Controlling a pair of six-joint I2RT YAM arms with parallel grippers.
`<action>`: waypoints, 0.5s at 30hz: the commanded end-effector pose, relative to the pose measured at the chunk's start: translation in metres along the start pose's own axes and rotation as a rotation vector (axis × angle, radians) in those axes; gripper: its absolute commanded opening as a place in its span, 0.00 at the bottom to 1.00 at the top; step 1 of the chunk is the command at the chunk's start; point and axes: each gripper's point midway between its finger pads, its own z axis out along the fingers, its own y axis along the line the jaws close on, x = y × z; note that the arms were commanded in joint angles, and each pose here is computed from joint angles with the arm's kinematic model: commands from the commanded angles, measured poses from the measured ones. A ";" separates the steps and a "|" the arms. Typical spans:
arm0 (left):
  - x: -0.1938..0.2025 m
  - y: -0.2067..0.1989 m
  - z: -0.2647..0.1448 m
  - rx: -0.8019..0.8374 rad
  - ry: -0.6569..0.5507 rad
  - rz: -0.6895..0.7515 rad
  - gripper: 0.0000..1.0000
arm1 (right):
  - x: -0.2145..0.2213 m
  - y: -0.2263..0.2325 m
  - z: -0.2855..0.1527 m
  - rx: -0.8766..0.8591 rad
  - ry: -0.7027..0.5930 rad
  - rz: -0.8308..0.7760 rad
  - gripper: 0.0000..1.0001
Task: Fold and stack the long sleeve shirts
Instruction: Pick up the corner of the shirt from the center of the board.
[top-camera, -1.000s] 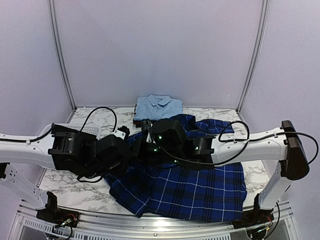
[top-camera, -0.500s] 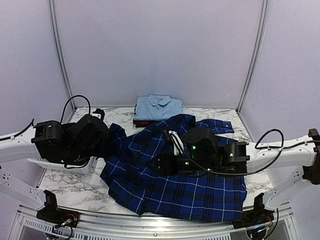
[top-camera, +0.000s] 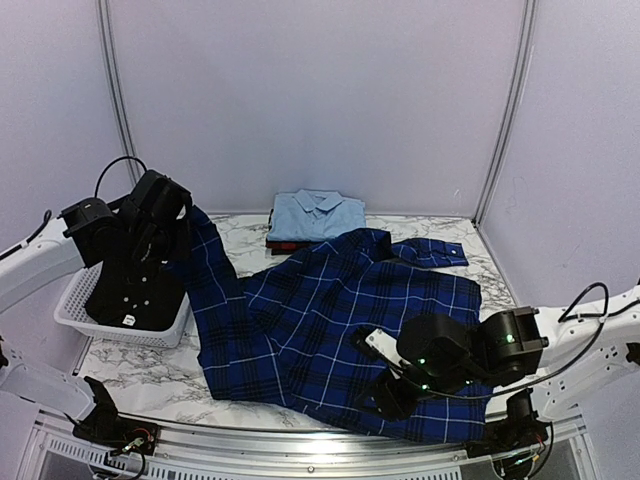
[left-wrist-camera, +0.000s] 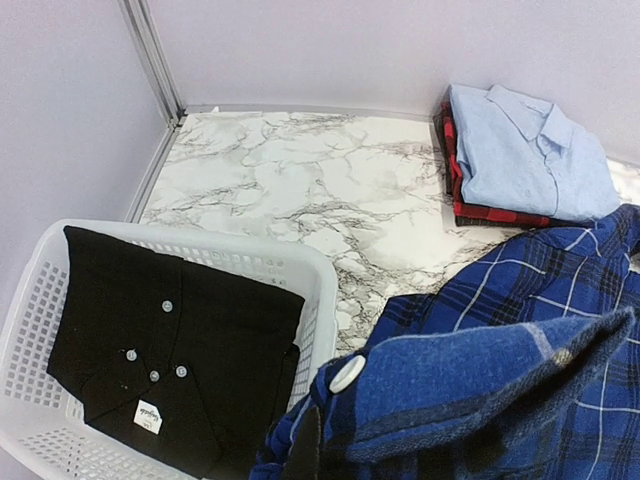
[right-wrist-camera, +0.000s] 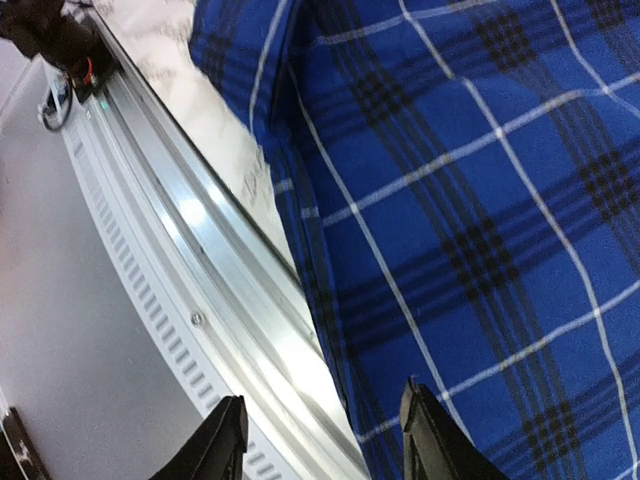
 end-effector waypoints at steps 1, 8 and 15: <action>-0.008 0.011 0.003 -0.023 0.013 0.021 0.00 | 0.047 -0.019 -0.011 0.087 0.129 -0.006 0.48; -0.030 0.036 0.013 -0.080 0.008 -0.012 0.00 | 0.078 -0.023 -0.011 0.148 0.221 -0.044 0.48; -0.059 0.062 0.016 -0.123 -0.017 -0.032 0.00 | 0.086 -0.043 -0.009 0.279 0.274 -0.081 0.48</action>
